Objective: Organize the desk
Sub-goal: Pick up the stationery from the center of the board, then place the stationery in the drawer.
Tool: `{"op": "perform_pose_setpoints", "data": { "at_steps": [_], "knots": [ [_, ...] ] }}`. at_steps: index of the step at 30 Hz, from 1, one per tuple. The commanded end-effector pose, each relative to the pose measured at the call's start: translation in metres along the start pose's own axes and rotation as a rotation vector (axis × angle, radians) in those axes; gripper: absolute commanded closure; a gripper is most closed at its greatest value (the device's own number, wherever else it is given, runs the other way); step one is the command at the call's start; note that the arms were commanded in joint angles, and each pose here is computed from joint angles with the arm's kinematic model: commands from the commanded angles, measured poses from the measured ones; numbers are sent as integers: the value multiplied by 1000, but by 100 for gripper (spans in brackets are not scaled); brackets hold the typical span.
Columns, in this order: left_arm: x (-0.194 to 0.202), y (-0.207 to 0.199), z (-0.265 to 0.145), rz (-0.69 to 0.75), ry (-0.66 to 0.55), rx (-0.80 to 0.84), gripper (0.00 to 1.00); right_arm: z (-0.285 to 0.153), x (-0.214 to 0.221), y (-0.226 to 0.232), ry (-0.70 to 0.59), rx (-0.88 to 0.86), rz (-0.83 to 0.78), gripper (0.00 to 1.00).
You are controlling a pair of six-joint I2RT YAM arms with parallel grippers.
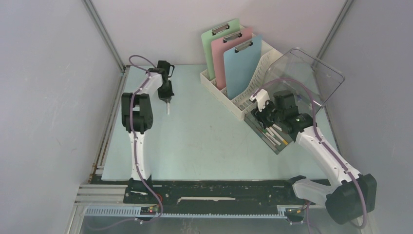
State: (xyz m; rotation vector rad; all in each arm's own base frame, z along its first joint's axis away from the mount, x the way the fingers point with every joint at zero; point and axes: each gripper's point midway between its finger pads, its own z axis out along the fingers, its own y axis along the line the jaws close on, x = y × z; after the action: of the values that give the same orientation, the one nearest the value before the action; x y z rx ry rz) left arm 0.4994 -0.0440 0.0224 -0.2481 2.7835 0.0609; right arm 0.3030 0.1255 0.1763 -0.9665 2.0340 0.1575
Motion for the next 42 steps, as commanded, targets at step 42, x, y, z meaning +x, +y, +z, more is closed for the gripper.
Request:
{"op": "perform_pose_setpoints", "data": {
  "at_steps": [42],
  "knots": [
    [172, -230, -339, -42, -1047, 1354, 100, -70, -79, 124, -357, -634, 37, 41]
  ]
}}
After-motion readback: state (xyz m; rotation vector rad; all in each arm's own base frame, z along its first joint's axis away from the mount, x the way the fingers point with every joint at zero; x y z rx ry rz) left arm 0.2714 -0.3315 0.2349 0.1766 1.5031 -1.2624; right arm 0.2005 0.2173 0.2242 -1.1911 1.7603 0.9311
